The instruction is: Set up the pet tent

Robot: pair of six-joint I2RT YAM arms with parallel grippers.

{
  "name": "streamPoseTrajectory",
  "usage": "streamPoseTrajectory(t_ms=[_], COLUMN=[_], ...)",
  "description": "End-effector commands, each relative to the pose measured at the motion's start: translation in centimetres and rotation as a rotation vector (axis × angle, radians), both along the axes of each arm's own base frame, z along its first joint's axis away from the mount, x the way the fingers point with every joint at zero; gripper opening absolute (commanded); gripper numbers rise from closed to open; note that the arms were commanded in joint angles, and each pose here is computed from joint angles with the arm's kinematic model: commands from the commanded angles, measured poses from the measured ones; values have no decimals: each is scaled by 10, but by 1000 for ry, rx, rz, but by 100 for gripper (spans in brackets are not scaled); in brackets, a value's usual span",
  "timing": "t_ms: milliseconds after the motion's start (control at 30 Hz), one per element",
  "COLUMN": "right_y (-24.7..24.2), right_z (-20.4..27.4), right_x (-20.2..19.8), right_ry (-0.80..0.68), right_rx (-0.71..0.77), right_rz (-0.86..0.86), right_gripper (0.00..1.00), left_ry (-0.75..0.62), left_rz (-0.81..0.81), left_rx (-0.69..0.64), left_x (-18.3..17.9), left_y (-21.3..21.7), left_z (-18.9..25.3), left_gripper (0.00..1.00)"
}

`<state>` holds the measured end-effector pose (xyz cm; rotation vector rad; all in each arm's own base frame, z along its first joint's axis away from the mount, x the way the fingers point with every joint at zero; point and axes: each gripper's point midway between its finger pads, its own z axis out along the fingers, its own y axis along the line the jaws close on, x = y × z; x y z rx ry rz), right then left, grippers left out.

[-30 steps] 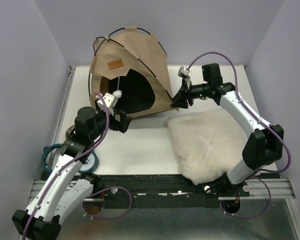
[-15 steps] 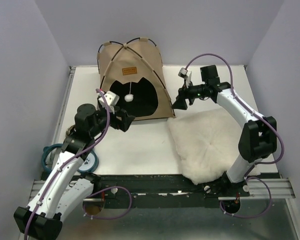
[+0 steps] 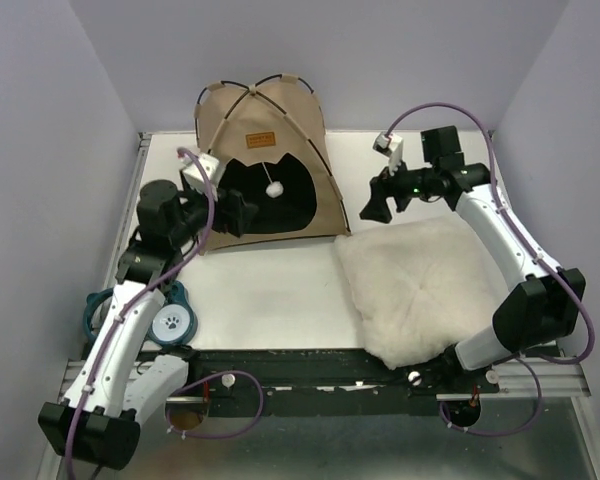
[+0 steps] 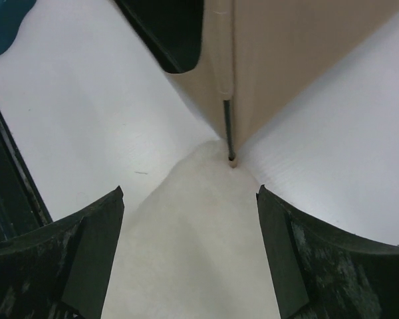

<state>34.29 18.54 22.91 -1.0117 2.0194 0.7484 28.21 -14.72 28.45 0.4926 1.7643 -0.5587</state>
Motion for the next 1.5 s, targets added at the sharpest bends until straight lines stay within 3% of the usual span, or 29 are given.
streamPoseTrajectory(t_ms=[0, 100, 167, 400, 567, 667, 767, 933, 1033, 1133, 1200, 1267, 1400, 1467], right_y=[32, 47, 54, 83, 96, 110, 124, 152, 167, 179, 181, 175, 140, 116], right_z=[-2, -7, -10, -19, -19, -17, -14, -5, -1, 5, 11, 11, 31, 43], right_x=[1, 17, 28, 58, 73, 84, 101, 130, 141, 150, 158, 166, 155, 132], right_ry=[-3, -28, -30, -38, -64, -81, -123, -194, -228, -300, -329, -344, -328, -298], right_rx=[-29, -53, -65, -75, -73, -56, -33, 7, 39, 58, 56, 29, 9, 36], right_rz=[34, 8, 8, 58, 77, 86, 85, 94, 104, 113, 91, 53, 18, 26], right_gripper=[86, 86, 85, 81, 67, 50, 43, 35, 35, 36, 46, 48, 79, 89], left_ry=[-209, -178, -134, -19, -33, -71, -71, -58, -27, -19, -29, -37, -104, -170], left_rz=[287, 351, 286, 142, 138, 168, 201, 222, 260, 307, 302, 248, 199, 186], left_rx=[-4, 48, 98, 96, 75, 43, 7, -24, -15, -14, -27, -40, -51, -41], left_x=[68, 101, 118, 127, 103, 77, 57, 46, 57, 70, 74, 73, 64, 52], left_y=[71, 104, 101, 81, 79, 79, 80, 80, 86, 94, 92, 84, 76, 74], left_z=[94, 92, 74, 13, 15, 29, 35, 34, 25, 23, 29, 36, 59, 77], left_gripper=[98, 98, 98, 93, 61, 48, 33, 23, 25, 46, 61, 69, 82, 89])
